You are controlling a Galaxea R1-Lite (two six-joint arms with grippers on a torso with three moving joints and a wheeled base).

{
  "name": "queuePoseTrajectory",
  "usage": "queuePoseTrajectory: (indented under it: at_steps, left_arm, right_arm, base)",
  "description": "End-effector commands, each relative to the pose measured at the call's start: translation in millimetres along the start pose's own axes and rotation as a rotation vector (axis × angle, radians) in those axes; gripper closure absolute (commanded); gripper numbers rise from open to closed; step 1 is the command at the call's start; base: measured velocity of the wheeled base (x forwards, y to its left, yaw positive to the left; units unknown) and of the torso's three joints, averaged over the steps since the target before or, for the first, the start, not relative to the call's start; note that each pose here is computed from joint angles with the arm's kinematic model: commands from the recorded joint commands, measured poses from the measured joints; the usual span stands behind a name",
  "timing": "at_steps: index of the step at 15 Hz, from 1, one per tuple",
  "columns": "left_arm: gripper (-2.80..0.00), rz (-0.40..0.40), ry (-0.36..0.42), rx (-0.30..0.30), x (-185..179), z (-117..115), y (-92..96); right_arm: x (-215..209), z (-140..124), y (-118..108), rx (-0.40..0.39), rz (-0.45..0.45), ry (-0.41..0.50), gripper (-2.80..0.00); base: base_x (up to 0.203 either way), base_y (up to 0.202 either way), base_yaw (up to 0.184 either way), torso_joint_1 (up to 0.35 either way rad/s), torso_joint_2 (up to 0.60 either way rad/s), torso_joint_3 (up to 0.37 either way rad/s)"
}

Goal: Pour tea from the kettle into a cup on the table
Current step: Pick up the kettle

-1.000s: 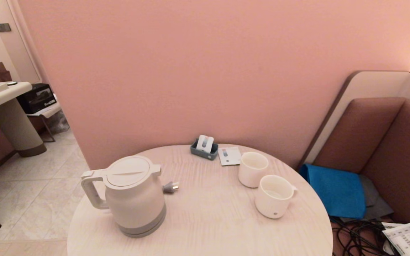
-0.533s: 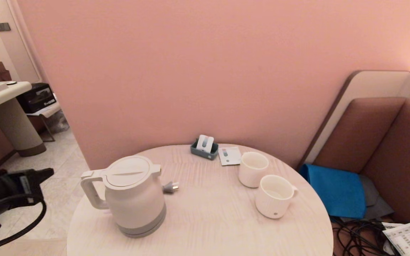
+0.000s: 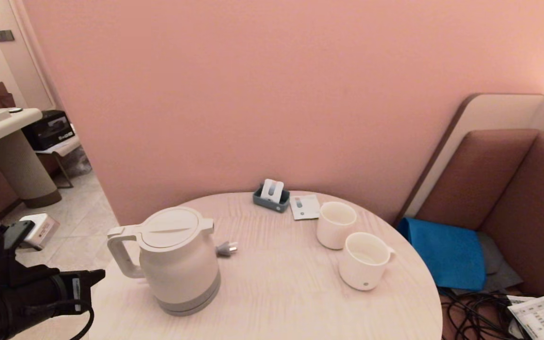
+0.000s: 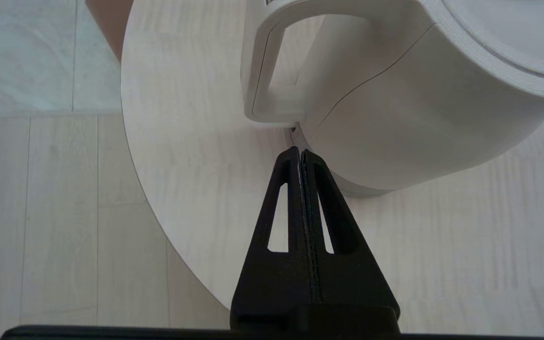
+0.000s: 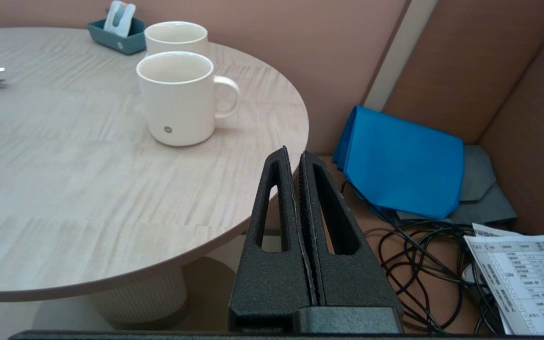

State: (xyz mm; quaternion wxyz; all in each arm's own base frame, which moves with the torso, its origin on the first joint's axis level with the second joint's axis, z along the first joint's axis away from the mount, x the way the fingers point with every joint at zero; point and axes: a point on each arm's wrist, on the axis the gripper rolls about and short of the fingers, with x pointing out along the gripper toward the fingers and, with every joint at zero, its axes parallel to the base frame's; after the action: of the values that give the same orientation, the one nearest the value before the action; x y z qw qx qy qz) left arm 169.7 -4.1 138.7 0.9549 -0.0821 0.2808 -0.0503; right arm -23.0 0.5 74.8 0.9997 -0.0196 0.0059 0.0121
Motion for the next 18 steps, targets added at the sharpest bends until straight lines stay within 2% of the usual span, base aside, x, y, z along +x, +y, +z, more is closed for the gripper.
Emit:
queuePoseTrajectory:
  at_steps: [1,5,8,9,18]
  left_arm:
    - [0.00,0.002,0.019,-0.001,3.7,-5.1,1.2]
    - [0.00,0.004,0.022,0.011,9.8,-2.2,1.7]
    - [0.00,0.010,-0.011,0.024,23.6,0.8,4.0]
    - [-2.80,0.011,-0.016,0.026,24.8,1.8,4.1]
    - [-2.80,0.025,0.010,0.017,40.6,1.1,9.0]
  right_arm:
    - [0.0,-0.1,0.0,-0.001,0.001,0.000,0.00]
    - [0.0,-0.1,0.0,-0.001,0.001,0.000,0.00]
    - [0.0,-0.1,0.0,-0.001,0.001,0.000,0.00]
    - [0.0,-0.1,0.0,-0.001,0.001,0.000,0.00]
    - [0.0,0.0,0.0,-0.001,0.000,-0.001,0.00]
  base:
    - [0.000,0.000,0.000,0.000,0.00,0.000]
    - [0.000,0.000,0.000,0.000,0.00,0.000]
    - [0.000,0.000,0.000,0.000,0.00,0.000]
    - [0.000,0.000,0.000,0.000,0.00,0.000]
    - [0.000,0.000,0.000,0.000,0.00,0.000]
